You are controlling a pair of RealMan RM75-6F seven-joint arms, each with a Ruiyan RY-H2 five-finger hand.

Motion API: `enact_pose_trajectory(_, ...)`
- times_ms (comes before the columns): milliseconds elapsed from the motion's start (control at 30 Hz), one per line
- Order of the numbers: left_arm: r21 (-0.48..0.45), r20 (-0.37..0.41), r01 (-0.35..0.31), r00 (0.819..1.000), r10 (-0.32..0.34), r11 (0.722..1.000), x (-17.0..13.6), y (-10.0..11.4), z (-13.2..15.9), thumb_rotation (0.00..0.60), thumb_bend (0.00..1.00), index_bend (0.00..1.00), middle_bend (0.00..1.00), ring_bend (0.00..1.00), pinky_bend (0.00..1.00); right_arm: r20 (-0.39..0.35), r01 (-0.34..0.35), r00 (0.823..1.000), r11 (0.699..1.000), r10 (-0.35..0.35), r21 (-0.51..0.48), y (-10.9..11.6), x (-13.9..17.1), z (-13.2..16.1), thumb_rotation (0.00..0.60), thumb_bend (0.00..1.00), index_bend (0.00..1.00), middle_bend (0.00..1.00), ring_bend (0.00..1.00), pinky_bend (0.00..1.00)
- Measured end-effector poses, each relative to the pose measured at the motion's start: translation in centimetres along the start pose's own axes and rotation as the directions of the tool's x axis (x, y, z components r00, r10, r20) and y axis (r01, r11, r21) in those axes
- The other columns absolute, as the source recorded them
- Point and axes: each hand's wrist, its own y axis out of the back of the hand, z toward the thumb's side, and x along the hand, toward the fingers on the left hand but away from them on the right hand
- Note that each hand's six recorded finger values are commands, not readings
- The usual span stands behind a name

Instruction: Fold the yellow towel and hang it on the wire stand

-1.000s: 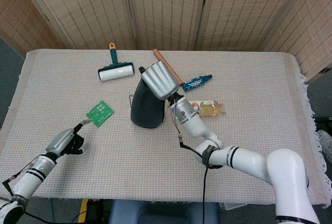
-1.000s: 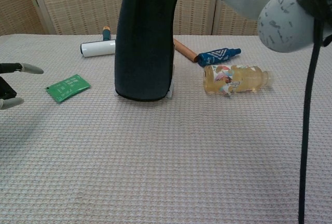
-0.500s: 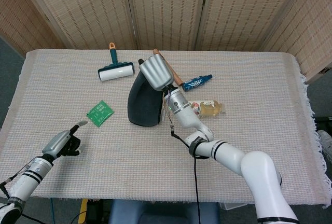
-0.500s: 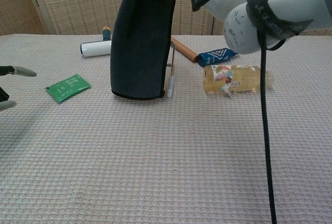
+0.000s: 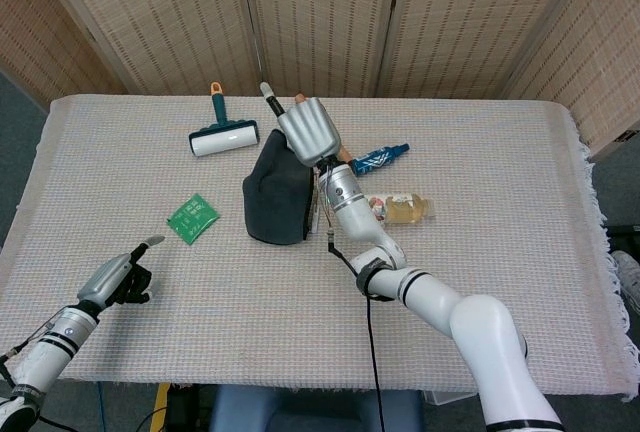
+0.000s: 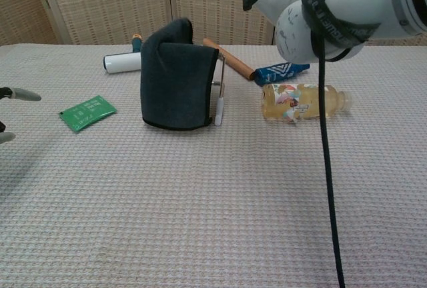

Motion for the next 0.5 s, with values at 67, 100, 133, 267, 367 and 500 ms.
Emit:
enact_pose_trajectory(67, 0.000, 0.003, -0.001, 1.000, 0.001, 1.000, 0.0, 0.0, 0.1, 0.600, 0.48, 0.00, 0.87, 0.79, 0.84, 0.001, -0.004, 1.000, 1.000, 0.004, 0.003, -0.1, 0.1, -0.3, 0.600, 0.58, 0.00, 0.90, 1.00, 1.00)
enact_pose_trajectory(100, 0.001, 0.005, 0.000, 1.000, 0.000, 1.000, 0.0, 0.0, 0.2, 0.600, 0.48, 0.00, 0.87, 0.79, 0.84, 0.001, -0.005, 1.000, 1.000, 0.005, 0.002, -0.1, 0.2, -0.4, 0.600, 0.58, 0.00, 0.90, 1.00, 1.00)
enact_pose_trajectory(133, 0.002, 0.006, 0.000, 1.000, 0.000, 1.000, -0.1, 0.0, 0.2, 0.600, 0.48, 0.00, 0.87, 0.79, 0.84, 0.000, -0.006, 1.000, 1.000, 0.006, -0.001, -0.1, 0.3, -0.6, 0.600, 0.58, 0.00, 0.90, 1.00, 1.00)
enact_pose_trajectory(267, 0.008, 0.013, -0.013, 1.000, 0.013, 1.000, -0.1, 0.3, 0.4, 0.600, 0.48, 0.00, 0.87, 0.79, 0.84, -0.004, -0.011, 1.000, 1.000, 0.011, -0.018, -0.2, 1.0, -1.3, 0.600, 0.59, 0.00, 0.90, 1.00, 1.00)
enact_pose_trajectory(367, 0.030, 0.022, -0.034, 0.999, 0.033, 0.999, -0.1, 0.8, 0.5, 0.600, 0.48, 0.00, 0.85, 0.78, 0.84, -0.014, -0.016, 1.000, 0.999, 0.015, -0.036, -0.3, 1.8, -2.0, 0.600, 0.59, 0.00, 0.90, 1.00, 1.00)
enact_pose_trajectory(500, 0.085, 0.038, -0.074, 0.997, 0.071, 0.994, -0.2, 1.5, 0.8, 0.600, 0.48, 0.02, 0.80, 0.73, 0.84, -0.033, -0.031, 0.999, 0.997, 0.029, -0.069, -0.4, 3.5, -3.2, 0.600, 0.58, 0.00, 0.89, 1.00, 1.00)
